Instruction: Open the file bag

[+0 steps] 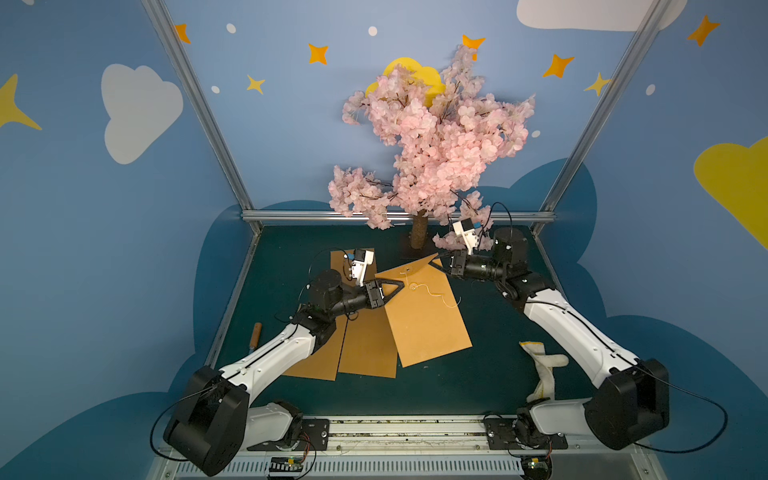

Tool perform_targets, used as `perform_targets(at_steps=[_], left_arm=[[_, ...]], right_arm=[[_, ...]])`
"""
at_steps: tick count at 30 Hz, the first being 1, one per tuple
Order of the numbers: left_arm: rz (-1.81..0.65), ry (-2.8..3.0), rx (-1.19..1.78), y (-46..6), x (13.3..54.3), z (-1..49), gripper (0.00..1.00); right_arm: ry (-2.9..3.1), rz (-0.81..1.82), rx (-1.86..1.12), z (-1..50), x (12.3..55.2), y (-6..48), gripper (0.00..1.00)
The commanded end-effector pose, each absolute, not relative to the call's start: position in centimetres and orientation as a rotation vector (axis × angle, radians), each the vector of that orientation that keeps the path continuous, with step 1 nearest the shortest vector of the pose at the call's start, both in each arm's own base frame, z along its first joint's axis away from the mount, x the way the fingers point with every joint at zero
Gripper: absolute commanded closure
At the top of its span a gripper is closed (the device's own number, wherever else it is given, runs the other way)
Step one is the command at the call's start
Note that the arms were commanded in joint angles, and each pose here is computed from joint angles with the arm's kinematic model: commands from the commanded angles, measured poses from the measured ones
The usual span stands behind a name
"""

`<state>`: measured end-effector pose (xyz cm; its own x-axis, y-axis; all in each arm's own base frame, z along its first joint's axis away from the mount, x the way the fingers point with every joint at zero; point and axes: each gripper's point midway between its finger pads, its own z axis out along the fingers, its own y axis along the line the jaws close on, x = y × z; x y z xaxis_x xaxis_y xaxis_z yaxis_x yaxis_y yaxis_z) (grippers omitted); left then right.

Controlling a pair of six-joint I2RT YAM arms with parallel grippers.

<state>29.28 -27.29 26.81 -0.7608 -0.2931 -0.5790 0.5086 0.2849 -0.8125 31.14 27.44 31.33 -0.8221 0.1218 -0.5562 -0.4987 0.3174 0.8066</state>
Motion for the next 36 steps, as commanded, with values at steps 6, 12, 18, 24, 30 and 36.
perform_targets(at_steps=[6, 12, 18, 24, 30, 36], left_arm=[[-1.456, 1.799, 0.217, -26.6, 30.0, 29.9, 0.60], [-1.430, 1.784, 0.185, -26.0, 30.7, 30.3, 0.60], [-1.409, 1.767, 0.168, -25.3, 31.1, 30.8, 0.57], [-1.394, 1.770, 0.155, -25.1, 31.4, 30.9, 0.53], [-1.399, 1.766, 0.155, -25.0, 31.4, 31.0, 0.59], [-1.429, 1.754, 0.147, -25.0, 31.3, 31.3, 0.77]], right_arm=[[2.069, 1.603, -0.396, 31.3, 29.5, 28.1, 1.00], [2.085, 1.606, -0.415, 30.8, 29.0, 28.3, 1.00], [2.102, 1.609, -0.430, 30.1, 28.3, 28.3, 1.00], [2.108, 1.611, -0.438, 29.8, 27.9, 28.2, 1.00], [2.107, 1.626, -0.461, 29.7, 27.4, 28.3, 1.00], [2.105, 1.621, -0.477, 29.3, 27.3, 28.5, 1.00]])
